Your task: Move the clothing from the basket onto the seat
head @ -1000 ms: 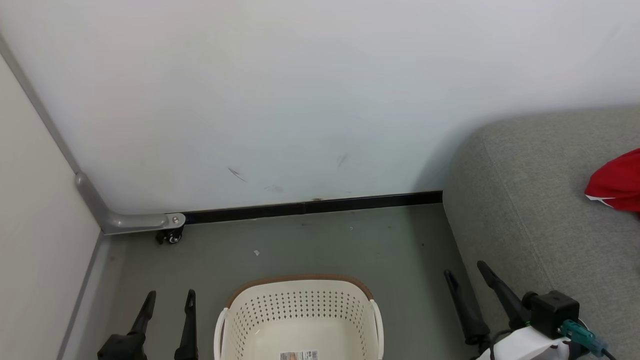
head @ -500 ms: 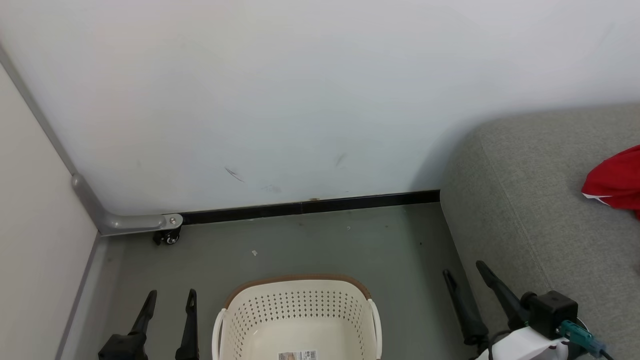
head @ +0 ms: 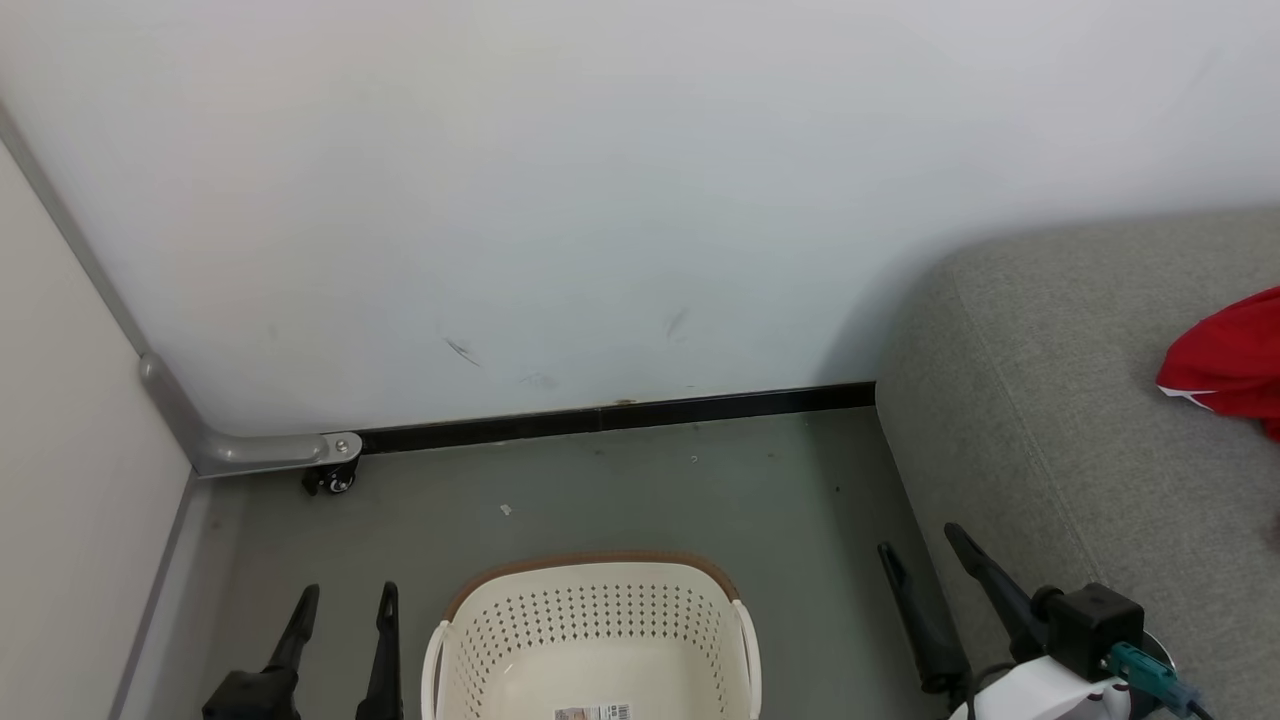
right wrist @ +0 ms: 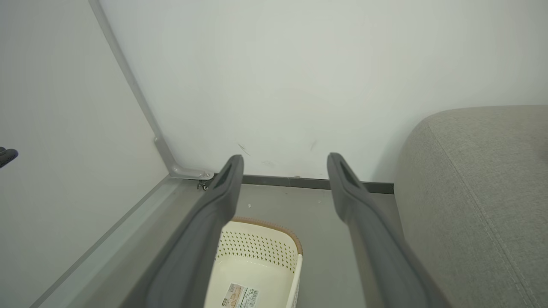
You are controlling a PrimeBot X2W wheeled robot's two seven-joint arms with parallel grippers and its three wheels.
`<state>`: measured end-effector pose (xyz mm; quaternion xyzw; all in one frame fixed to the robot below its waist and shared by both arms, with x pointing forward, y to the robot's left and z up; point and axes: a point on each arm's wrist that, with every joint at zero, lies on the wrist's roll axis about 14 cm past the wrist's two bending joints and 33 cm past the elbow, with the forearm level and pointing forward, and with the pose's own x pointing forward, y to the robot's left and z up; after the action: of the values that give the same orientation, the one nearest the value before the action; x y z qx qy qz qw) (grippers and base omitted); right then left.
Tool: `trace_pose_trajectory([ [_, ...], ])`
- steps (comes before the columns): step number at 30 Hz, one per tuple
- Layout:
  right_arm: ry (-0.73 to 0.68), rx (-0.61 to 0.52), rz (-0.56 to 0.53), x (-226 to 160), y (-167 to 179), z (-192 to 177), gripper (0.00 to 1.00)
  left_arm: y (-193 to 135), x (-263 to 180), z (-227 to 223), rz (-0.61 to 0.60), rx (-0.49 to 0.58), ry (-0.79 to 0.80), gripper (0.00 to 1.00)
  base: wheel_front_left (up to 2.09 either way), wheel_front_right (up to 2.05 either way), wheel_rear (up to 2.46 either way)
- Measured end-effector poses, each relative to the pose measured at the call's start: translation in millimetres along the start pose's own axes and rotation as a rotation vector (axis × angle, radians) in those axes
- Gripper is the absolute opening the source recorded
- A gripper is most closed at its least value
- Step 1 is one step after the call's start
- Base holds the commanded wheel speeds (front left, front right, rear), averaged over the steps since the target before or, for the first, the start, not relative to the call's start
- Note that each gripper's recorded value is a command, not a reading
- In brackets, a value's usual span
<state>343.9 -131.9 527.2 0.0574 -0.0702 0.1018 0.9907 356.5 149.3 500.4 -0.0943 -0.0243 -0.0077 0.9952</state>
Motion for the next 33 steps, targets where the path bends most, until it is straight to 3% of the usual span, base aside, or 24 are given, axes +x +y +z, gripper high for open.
trace_pose_trajectory([
  [19,0.002,-0.001,-0.009,-0.1,-1.4,-0.7,1.0,-6.7,1.8,4.1,-0.034,-0.123,-0.01,1.0,0.0,0.0,0.0],
  [33,0.003,-0.001,-0.023,-0.7,-5.8,-1.0,1.0,-8.4,4.0,5.8,-0.062,-0.157,-0.015,1.0,0.0,0.0,0.0],
])
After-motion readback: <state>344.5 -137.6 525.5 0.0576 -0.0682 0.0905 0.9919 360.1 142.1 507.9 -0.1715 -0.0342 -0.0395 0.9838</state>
